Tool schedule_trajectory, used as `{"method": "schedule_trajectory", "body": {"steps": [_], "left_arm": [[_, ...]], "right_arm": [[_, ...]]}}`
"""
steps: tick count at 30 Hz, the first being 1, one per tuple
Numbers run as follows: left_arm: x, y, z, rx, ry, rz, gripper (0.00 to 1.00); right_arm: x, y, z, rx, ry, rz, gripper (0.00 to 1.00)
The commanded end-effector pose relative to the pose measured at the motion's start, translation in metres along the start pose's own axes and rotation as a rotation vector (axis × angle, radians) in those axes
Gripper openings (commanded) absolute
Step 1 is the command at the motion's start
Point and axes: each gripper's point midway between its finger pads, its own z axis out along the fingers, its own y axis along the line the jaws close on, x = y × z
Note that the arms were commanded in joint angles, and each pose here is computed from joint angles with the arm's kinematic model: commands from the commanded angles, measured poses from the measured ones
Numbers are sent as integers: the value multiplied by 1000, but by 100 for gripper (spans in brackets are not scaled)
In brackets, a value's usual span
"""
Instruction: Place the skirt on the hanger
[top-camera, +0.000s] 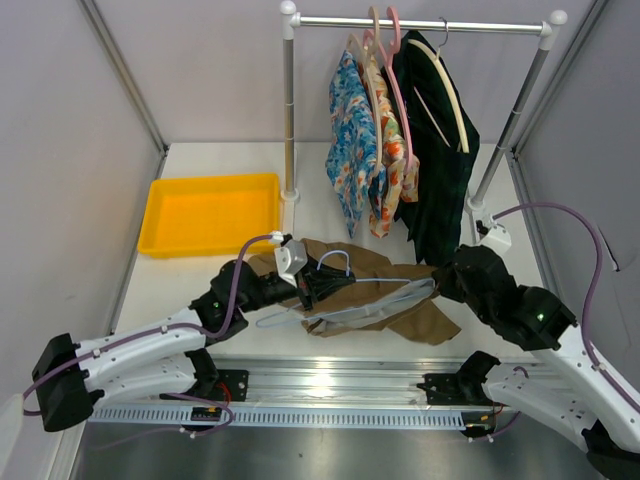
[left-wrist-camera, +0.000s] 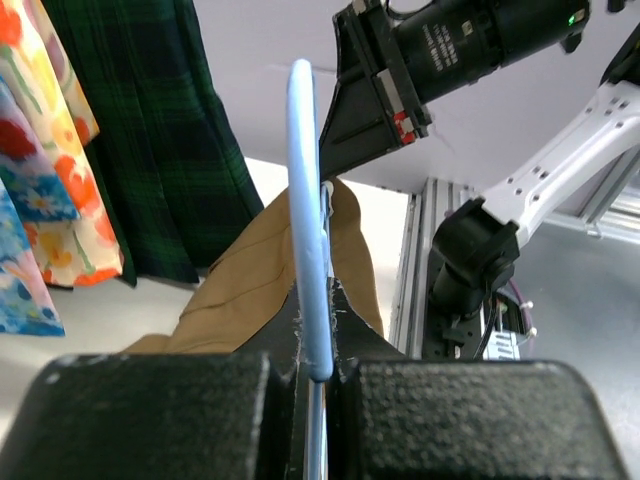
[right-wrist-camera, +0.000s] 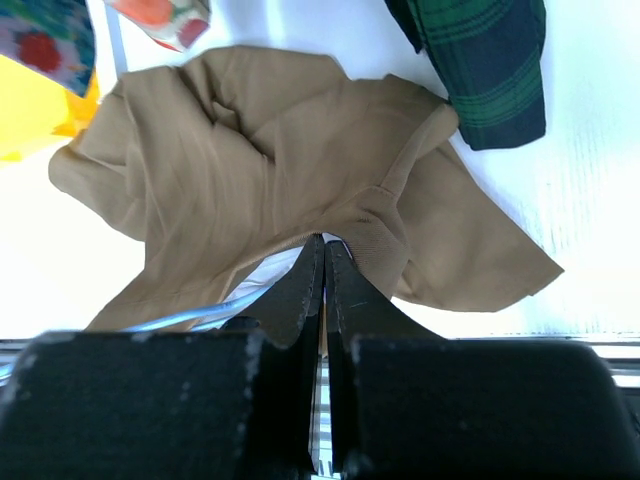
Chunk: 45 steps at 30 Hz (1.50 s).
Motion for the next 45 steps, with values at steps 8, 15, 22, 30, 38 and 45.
{"method": "schedule_trajectory", "body": {"steps": [8,15,22,30,38,45], "left_arm": [[-69,-15,-10,29,-233,43,0],[-86,-19,-20,26,-297,51,0],[-102,-20,-25,20,-357,47,0],[-113,-12,-25,-23,-430,34,0],[-130,-4,-30,-74,-516,21,0],[-139,-1,-30,-89,-560,9,0]], "right_arm": [[-34,20,-21,-72,-73,30,0],[-34,19,-24,-74,-68,39,0],[-42,25,-32,-96,-71,38,0],[-48,47,-45,-200,-53,38,0],[-47,50,-55,-238,-33,39,0],[-47,63,-64,-332,-24,45,0]]}}
